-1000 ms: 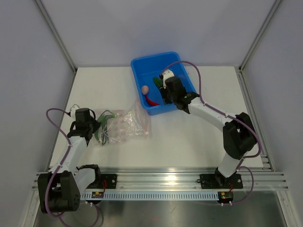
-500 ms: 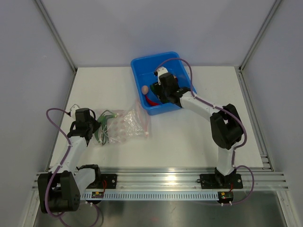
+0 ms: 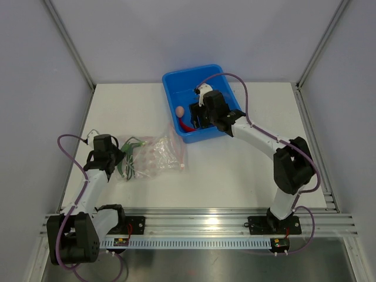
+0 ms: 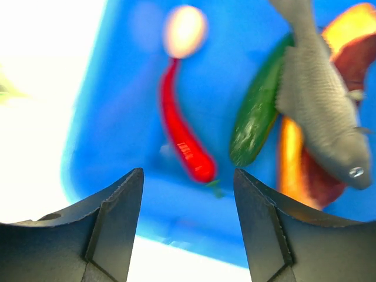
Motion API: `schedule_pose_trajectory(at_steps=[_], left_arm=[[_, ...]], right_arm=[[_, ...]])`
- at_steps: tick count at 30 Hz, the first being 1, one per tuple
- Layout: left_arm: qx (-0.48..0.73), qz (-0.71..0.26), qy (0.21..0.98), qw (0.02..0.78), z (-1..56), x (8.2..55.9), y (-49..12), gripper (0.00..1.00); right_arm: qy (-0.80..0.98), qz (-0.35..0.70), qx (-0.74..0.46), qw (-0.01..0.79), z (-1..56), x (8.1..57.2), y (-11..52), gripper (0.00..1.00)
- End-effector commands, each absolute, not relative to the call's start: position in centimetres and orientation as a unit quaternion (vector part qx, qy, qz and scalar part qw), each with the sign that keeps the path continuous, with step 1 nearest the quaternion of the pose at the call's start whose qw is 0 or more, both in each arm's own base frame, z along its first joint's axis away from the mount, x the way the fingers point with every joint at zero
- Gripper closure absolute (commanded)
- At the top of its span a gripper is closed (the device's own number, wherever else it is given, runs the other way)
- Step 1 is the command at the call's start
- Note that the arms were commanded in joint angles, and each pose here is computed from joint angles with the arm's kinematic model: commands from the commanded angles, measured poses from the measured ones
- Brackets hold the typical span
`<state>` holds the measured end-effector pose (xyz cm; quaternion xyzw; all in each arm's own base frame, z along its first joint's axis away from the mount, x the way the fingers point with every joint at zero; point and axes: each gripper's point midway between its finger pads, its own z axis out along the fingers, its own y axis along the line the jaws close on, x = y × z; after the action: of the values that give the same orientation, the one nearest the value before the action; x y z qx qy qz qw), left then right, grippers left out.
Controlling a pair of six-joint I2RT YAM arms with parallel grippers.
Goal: Open the zip-top bag and remove the fake food
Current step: Place the fake vegetable in the bin, then pick up the fake vegetable from the zipper food storage bag.
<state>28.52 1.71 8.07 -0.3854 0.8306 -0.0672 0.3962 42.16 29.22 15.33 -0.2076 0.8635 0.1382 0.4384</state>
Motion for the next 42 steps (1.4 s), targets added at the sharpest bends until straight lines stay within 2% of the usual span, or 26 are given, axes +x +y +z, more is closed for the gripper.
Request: schedule_pose_trajectory(at_steps=[1, 4, 10, 16, 38, 42], left_arm=[[-0.378, -0.075, 0.825, 0.413, 8.9, 29.3, 1.7, 1.00], [-0.377, -0.075, 0.826, 0.412, 8.8, 29.3, 1.7, 1.00], [-0.377, -0.075, 0.826, 0.412, 8.9, 29.3, 1.7, 1.00], [-0.377, -0.071, 0.827, 0.411, 8.8, 29.2, 1.8, 1.00], [-0.376, -0.074, 0.828, 0.409, 8.7, 29.4, 1.7, 1.00], [-0.375, -0.072, 0.829, 0.408, 8.7, 29.3, 1.7, 1.00]], right_arm=[[0.830, 0.254, -0.196, 0.457, 21.7, 39.0, 31.8, 0.30], [0.830, 0.258, -0.215, 0.445, 21.7, 36.2, 32.9, 0.30], [0.845, 0.201, -0.229, 0.440, 19.9, 32.9, 33.6, 0.33], [0.853, 0.177, -0.231, 0.433, 17.4, 32.2, 34.0, 0.45], [0.864, 0.128, -0.274, 0.402, 11.7, 31.3, 37.7, 0.52], [0.850, 0.148, -0.302, 0.406, 11.8, 30.1, 39.3, 0.53]])
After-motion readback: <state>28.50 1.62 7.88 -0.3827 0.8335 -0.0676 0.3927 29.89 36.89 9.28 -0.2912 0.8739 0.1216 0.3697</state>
